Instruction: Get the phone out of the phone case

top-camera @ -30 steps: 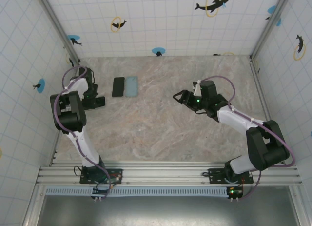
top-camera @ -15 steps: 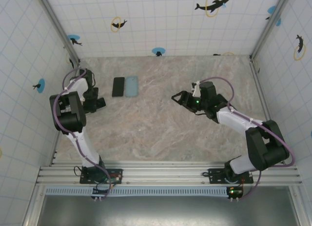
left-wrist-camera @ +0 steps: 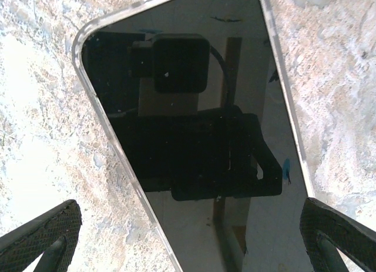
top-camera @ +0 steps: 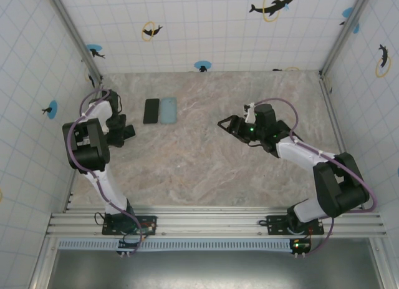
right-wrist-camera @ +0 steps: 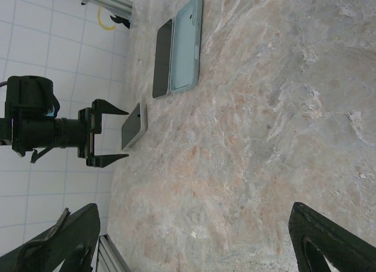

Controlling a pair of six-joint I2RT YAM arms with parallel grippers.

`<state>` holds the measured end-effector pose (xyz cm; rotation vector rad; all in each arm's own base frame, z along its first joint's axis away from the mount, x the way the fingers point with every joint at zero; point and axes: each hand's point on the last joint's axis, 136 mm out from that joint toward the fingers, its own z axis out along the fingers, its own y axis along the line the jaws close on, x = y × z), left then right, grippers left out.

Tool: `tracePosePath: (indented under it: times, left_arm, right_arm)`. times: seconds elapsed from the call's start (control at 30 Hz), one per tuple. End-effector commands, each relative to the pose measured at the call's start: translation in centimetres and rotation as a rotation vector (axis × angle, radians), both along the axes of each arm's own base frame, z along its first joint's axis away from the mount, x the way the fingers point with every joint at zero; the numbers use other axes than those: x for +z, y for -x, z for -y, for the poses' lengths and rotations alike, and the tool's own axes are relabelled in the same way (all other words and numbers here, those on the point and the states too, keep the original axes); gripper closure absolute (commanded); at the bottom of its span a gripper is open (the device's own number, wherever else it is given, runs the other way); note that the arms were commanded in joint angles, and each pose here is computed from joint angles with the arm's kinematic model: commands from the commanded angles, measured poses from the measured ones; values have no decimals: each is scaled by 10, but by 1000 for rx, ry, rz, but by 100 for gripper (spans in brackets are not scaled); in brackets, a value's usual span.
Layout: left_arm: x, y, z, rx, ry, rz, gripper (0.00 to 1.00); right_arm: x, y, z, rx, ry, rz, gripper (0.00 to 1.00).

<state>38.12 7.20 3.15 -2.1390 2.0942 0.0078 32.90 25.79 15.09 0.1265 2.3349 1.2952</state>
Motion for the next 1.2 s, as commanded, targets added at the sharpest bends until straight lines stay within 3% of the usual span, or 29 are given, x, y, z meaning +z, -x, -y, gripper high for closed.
tracePosePath:
  times: [0.0, 0.4, 0.83, 1.17]
  left_arm:
    - [-1, -1, 1, 46, 25, 17, 2]
    - [-19, -3, -6, 83, 40, -9, 2]
    - [-47, 13, -7, 98, 89, -122, 2]
    - [-26, -8, -12, 85, 74, -39, 2]
  right_arm:
    - [-2, 2, -2, 10, -8, 9, 15]
    - [-6, 6, 9, -9, -13, -15, 16]
    - [-9, 6, 10, -7, -57, -56, 16]
    - [-12, 5, 9, -1, -63, -61, 16]
